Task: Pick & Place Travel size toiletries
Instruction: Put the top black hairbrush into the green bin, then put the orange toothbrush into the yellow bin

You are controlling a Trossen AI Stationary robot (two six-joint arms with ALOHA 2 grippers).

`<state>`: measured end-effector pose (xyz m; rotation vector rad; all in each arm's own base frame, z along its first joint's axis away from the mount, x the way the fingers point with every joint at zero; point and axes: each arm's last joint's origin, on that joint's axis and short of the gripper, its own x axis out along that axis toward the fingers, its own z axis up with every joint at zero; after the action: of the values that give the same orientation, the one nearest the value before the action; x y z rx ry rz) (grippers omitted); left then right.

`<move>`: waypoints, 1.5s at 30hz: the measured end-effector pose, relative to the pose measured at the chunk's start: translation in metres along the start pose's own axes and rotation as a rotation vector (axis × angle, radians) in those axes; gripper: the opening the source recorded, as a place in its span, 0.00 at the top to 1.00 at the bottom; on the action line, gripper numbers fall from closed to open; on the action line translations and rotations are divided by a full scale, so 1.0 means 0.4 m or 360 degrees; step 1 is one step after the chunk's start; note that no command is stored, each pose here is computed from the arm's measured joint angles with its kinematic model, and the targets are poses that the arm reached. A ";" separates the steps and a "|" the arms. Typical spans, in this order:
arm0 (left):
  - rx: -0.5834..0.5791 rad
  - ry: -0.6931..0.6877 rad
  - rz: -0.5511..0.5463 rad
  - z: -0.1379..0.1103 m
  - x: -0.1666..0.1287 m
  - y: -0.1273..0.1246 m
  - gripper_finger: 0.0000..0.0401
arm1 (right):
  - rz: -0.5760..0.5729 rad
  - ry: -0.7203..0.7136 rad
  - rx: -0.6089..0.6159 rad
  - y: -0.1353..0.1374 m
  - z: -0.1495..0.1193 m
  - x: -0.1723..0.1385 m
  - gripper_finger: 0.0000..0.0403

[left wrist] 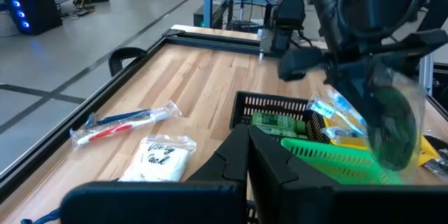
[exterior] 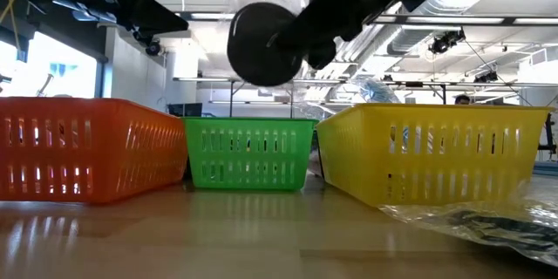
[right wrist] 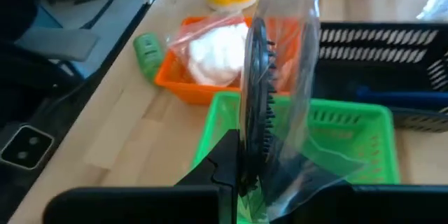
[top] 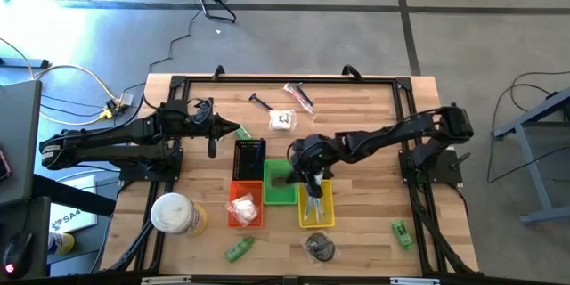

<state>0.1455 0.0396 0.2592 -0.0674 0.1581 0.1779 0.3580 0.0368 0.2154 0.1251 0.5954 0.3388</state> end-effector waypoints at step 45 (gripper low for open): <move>-0.0046 0.0085 0.0002 -0.013 0.000 0.000 1.00 | -0.0185 -0.0065 -0.0120 -0.026 0.028 -0.055 0.59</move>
<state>0.1446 0.0393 0.2541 -0.1009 0.2089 0.1798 0.3502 0.0193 0.2341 0.0249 0.5462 0.2452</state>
